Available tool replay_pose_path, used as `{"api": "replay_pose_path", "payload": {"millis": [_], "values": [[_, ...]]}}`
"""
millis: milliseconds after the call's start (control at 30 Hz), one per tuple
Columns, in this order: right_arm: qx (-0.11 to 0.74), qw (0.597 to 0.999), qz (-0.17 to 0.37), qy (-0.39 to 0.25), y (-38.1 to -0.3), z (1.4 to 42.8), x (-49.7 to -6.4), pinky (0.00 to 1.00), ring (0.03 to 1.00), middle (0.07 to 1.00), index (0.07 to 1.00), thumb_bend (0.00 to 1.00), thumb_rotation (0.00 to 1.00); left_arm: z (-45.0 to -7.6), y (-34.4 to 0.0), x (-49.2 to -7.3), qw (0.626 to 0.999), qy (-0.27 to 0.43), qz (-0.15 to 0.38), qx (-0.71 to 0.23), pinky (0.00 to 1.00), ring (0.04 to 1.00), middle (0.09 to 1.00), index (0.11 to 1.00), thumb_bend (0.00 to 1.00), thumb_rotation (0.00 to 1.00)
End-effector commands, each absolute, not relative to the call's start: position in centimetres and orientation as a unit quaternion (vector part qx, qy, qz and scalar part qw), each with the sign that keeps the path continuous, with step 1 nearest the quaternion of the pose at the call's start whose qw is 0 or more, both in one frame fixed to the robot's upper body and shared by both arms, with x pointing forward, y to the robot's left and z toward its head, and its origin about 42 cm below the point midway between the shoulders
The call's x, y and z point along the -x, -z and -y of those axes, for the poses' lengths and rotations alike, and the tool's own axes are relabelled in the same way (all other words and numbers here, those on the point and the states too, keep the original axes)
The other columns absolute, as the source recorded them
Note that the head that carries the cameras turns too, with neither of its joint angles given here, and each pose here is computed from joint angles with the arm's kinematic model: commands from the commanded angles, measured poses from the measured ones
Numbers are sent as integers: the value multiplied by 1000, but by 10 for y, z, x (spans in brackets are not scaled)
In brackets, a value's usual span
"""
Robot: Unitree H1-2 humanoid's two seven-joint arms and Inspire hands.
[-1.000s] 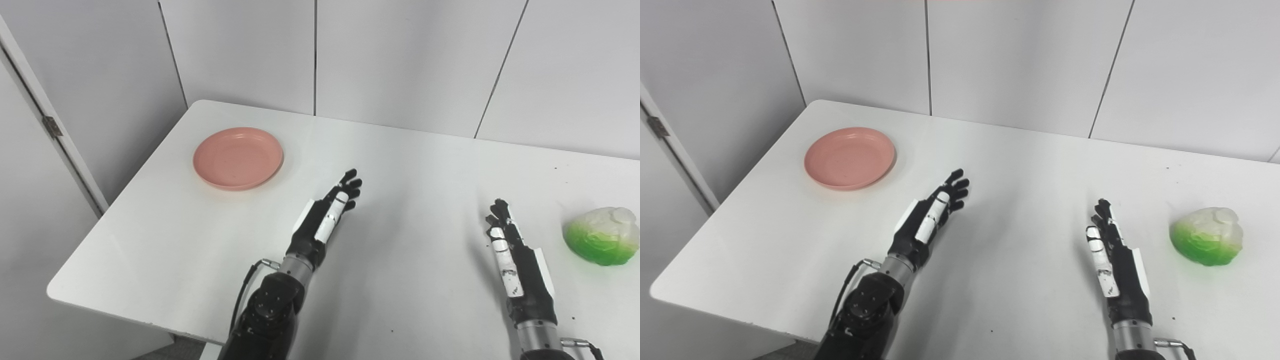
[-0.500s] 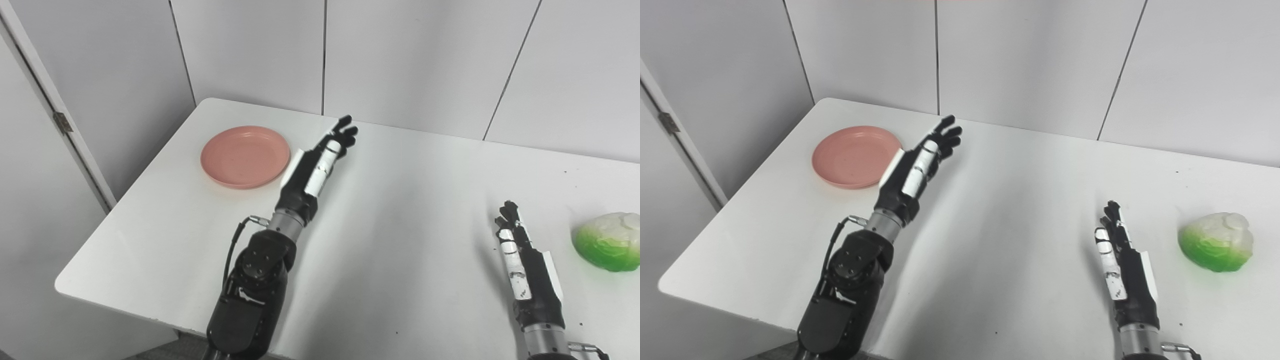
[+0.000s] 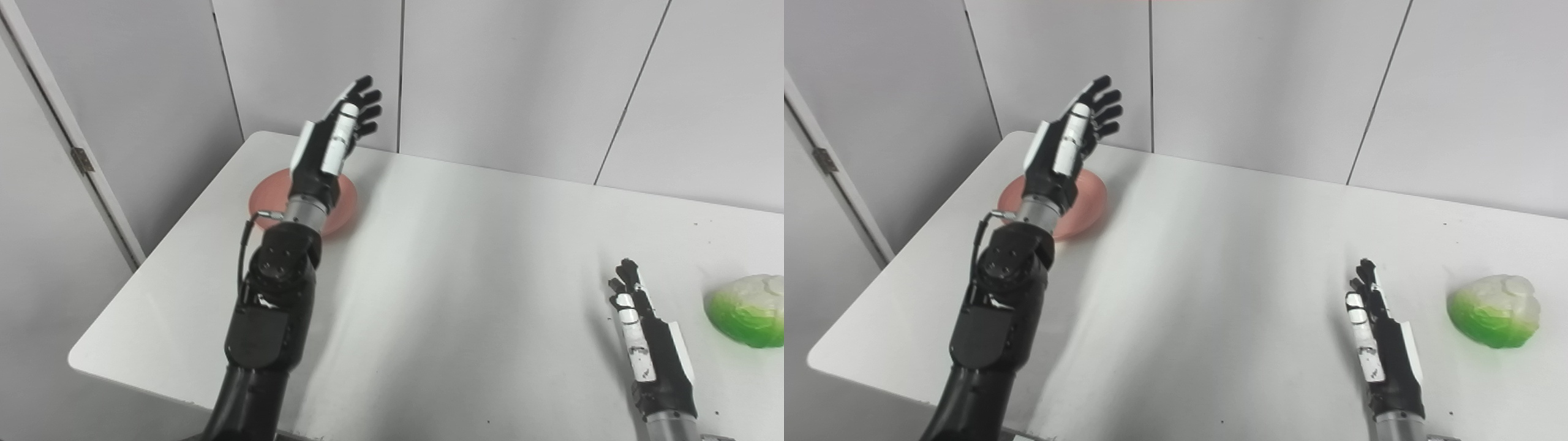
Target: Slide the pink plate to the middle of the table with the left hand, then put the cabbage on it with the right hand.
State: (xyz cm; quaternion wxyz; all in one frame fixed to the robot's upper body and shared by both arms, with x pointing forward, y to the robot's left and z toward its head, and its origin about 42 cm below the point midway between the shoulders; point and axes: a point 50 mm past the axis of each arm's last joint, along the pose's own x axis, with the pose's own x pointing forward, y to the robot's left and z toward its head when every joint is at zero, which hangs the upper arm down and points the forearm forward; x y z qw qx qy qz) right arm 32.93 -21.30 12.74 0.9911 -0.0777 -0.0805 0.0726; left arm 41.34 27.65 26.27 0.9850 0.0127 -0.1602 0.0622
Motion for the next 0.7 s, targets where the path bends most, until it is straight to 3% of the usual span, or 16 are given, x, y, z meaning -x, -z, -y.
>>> {"api": "replay_pose_path", "payload": {"millis": [0,667], "values": [[80,992,75,-69,-119,220,-325,973,965,980,982,208,1000,-287,-292,-422,975,-75,209,-17,840,857,865,855,447,1000],[71,992,77,-69,-122,220,-324,982,970,983,983,176,1000,-399,-290,-436,968,-183,172,-11,822,841,842,827,412,1000]]}}
